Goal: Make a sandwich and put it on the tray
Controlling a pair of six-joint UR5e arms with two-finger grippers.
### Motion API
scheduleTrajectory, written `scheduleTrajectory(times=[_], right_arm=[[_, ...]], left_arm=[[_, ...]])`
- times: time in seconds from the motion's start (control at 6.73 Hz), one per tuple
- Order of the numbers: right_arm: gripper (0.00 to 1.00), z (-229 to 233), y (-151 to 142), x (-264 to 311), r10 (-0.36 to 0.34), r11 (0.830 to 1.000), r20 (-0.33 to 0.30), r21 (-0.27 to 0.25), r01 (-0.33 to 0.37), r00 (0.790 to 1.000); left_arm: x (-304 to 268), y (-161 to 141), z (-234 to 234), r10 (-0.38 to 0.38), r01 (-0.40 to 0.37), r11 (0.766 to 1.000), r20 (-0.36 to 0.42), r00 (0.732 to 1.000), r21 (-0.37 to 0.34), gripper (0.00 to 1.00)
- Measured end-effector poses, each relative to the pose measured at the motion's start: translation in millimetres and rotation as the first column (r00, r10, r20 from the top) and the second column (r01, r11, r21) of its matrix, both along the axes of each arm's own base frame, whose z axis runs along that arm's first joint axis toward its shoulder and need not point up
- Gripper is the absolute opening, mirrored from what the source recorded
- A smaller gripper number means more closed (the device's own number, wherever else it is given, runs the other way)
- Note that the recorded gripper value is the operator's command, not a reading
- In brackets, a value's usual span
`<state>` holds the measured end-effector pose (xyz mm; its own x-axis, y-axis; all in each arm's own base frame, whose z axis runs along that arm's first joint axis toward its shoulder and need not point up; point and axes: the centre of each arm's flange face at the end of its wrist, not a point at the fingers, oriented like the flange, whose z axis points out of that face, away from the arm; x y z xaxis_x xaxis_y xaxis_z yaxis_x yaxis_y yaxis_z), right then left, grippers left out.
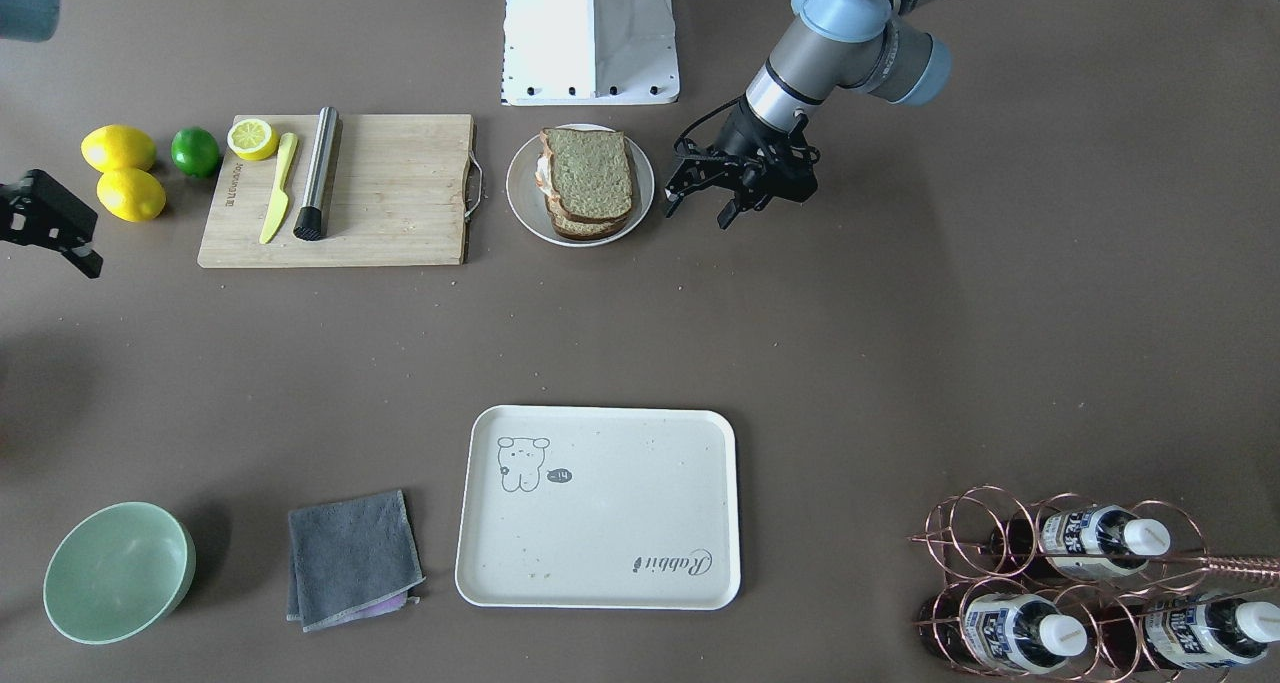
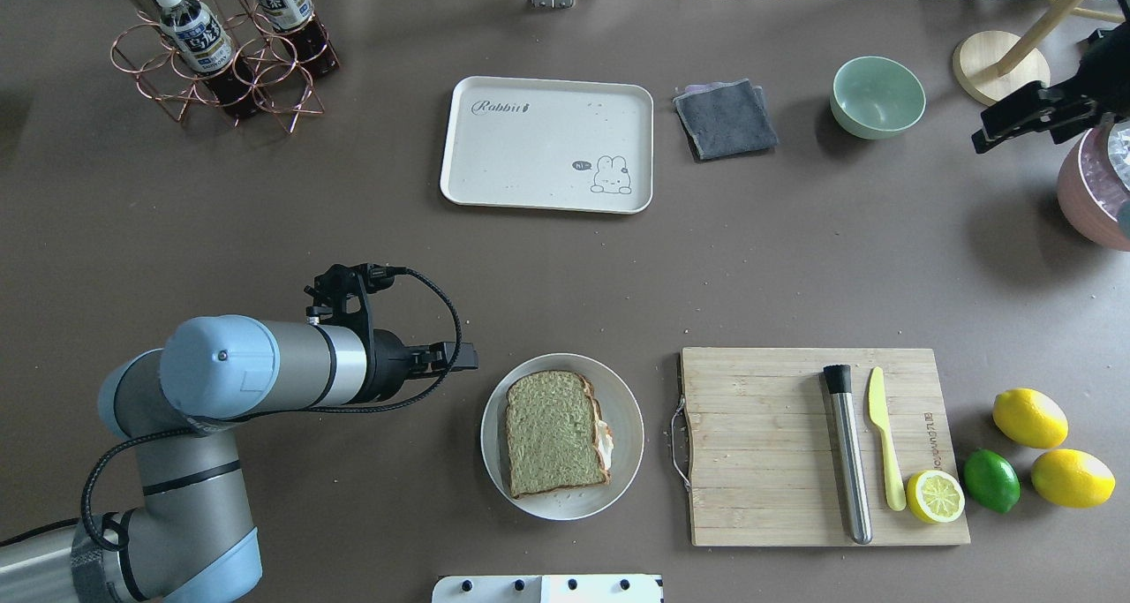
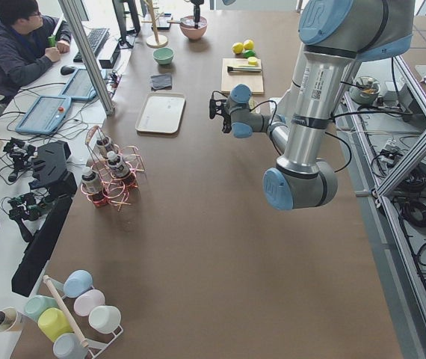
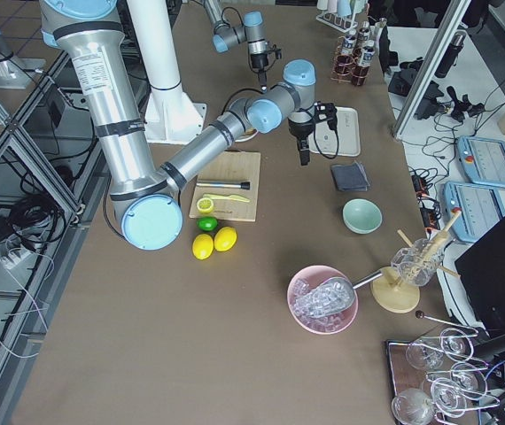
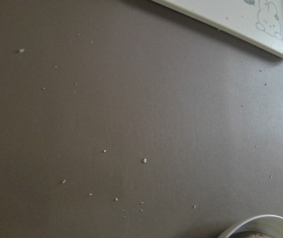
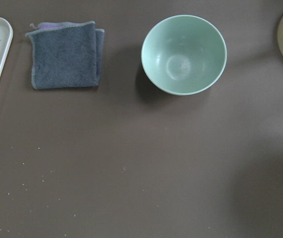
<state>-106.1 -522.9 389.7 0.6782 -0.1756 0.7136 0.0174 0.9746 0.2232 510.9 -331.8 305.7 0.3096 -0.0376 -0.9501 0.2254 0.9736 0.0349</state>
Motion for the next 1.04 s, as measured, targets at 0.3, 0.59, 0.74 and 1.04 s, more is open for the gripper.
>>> scheduleTrajectory(times=[0.3,0.59,0.74,1.04], right_arm=[[1.00,38,2,47,-0.031,0.999,-0.015,0.010,0.031,0.999],[1.00,49,2,60,-0.030,1.000,-0.019,0.002,0.030,0.999],[1.00,51,2,62,-0.028,1.000,-0.019,-0.001,0.028,0.999],[1.00,53,1,63,-0.026,1.000,-0.016,-0.005,0.026,1.000]], left_arm=[[19,26,-2,0.011,-0.011,1.000,0.000,1.000,0.012,0.73],[35,51,-4,0.046,-0.046,0.999,0.000,0.999,0.018,0.47],[42,62,-4,0.065,-0.065,0.998,0.001,0.998,0.019,0.33],[48,70,-8,0.082,-0.082,0.996,-0.003,0.997,0.022,0.27]])
